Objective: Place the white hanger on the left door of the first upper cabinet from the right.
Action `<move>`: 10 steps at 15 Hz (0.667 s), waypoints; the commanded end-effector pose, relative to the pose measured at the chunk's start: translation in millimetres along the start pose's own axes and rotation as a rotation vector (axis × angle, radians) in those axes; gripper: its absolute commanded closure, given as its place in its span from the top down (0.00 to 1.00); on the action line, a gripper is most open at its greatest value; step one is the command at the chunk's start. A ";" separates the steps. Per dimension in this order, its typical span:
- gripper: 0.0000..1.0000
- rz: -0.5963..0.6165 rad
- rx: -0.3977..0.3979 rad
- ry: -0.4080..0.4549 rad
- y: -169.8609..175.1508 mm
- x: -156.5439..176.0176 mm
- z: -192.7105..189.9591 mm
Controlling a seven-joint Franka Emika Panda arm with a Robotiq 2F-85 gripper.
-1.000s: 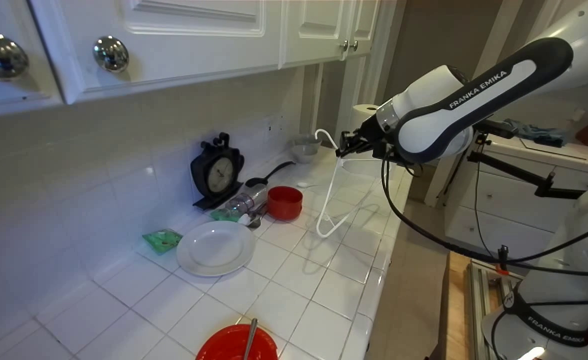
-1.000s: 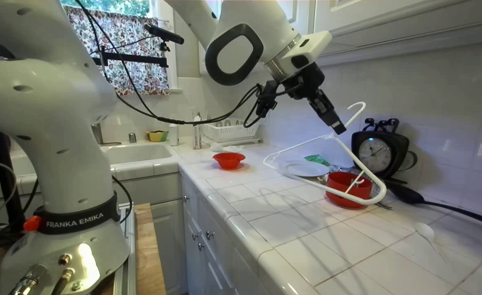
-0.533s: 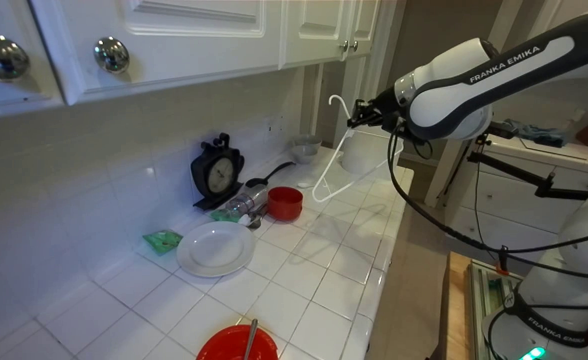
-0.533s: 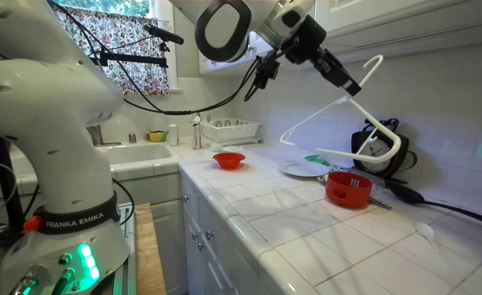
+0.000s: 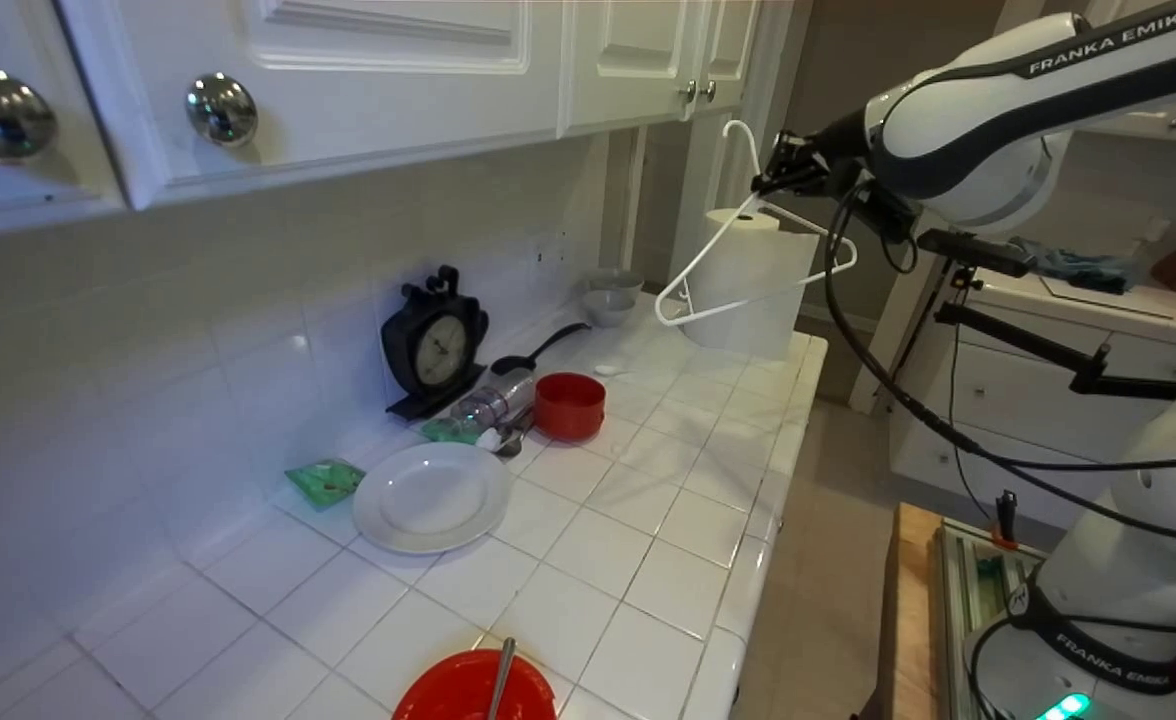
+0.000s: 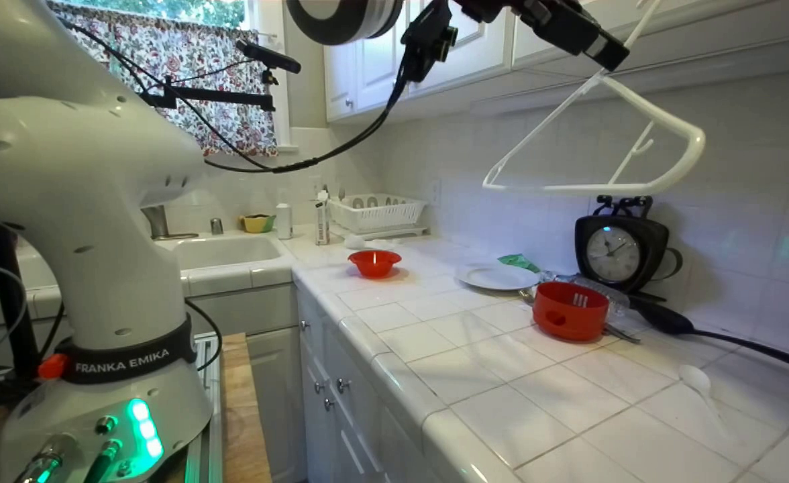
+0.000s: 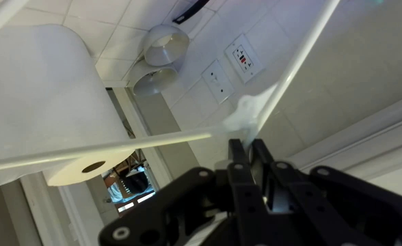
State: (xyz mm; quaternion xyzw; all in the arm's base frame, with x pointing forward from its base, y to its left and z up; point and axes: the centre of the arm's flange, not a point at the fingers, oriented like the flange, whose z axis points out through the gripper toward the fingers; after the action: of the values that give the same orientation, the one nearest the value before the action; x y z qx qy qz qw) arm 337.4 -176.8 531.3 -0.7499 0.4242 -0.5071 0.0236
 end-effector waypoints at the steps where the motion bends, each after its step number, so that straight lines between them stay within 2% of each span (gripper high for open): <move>1: 0.05 0.006 0.003 0.027 41.1 14.3 -40.1; 5: 0.05 -0.097 0.020 0.000 60.5 45.9 -33.2; 6: 0.10 -0.050 -0.008 0.022 50.2 39.4 -26.3; 10: 0.10 -0.076 0.006 0.007 57.6 42.0 -27.3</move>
State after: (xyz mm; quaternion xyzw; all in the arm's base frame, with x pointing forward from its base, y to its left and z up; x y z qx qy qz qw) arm 286.2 -230.6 548.8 -0.7637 0.3939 -0.5115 0.0051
